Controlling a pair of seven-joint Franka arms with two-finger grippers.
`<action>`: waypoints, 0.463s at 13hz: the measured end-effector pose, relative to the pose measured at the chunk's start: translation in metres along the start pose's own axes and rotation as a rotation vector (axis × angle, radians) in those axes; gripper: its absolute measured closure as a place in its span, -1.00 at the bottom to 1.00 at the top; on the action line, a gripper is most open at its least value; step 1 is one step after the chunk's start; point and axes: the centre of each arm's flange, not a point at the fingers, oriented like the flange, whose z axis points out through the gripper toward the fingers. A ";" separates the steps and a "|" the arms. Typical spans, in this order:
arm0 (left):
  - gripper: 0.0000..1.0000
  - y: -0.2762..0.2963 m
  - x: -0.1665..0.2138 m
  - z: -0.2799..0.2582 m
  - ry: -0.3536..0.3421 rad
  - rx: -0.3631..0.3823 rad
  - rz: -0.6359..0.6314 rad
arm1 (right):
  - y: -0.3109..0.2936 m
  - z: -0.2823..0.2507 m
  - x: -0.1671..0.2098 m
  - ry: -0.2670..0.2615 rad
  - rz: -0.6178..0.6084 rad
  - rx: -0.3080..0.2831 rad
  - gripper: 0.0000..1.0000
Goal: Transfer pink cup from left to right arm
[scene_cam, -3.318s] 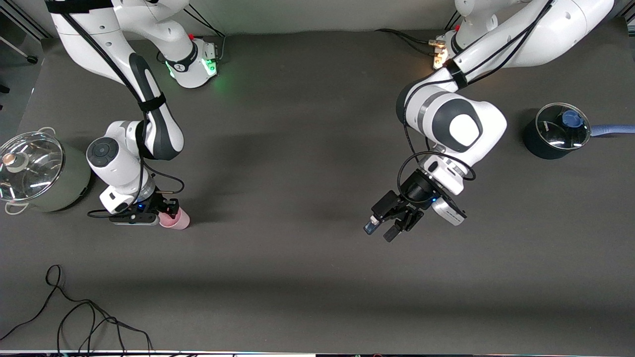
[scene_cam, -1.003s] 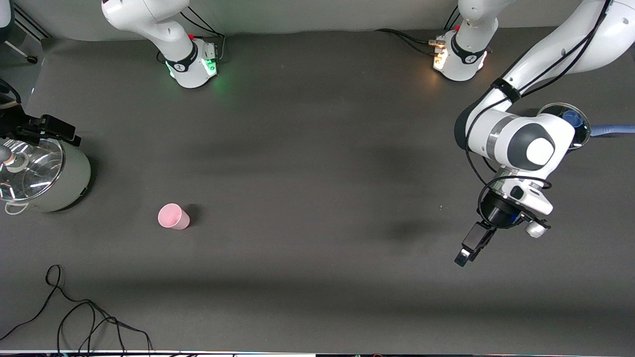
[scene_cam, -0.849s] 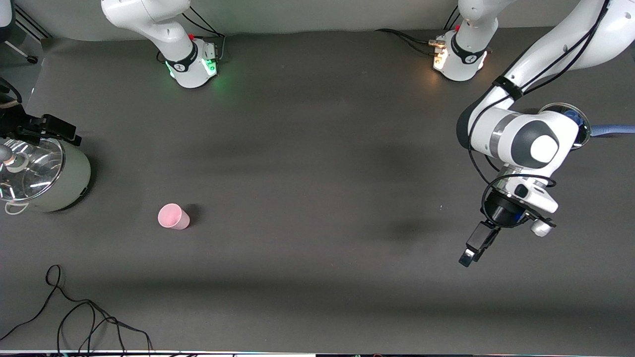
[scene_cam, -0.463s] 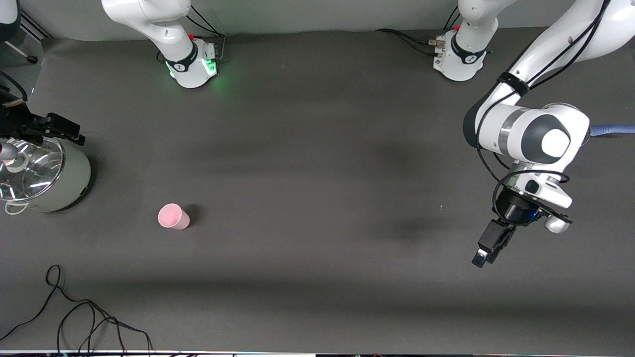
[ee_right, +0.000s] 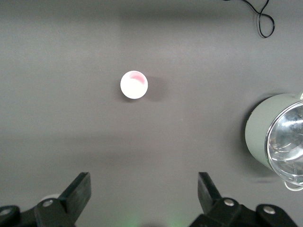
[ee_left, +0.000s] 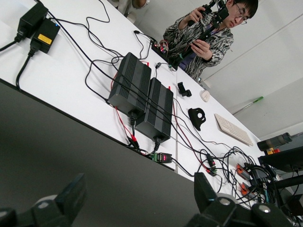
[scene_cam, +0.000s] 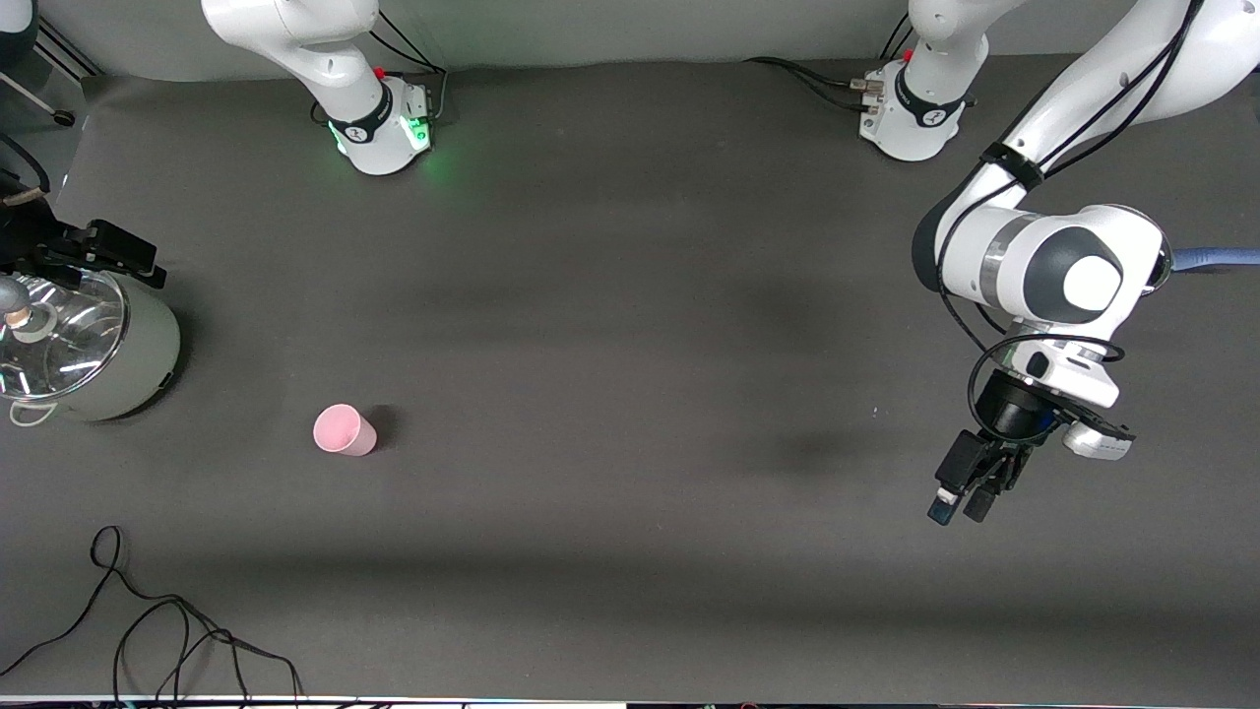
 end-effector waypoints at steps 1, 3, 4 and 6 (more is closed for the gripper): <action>-1.00 -0.004 -0.001 0.000 -0.003 0.007 0.010 | 0.000 -0.001 0.000 0.003 0.000 0.000 -1.00; -1.00 -0.010 -0.001 0.001 -0.003 0.019 0.022 | 0.000 -0.003 0.000 0.008 0.000 0.000 -1.00; -1.00 -0.013 -0.001 0.001 -0.004 0.025 0.029 | 0.000 -0.003 0.000 0.009 0.000 0.000 -1.00; -1.00 -0.014 -0.002 0.001 -0.006 0.029 0.044 | -0.001 -0.003 0.000 0.010 -0.002 0.001 -1.00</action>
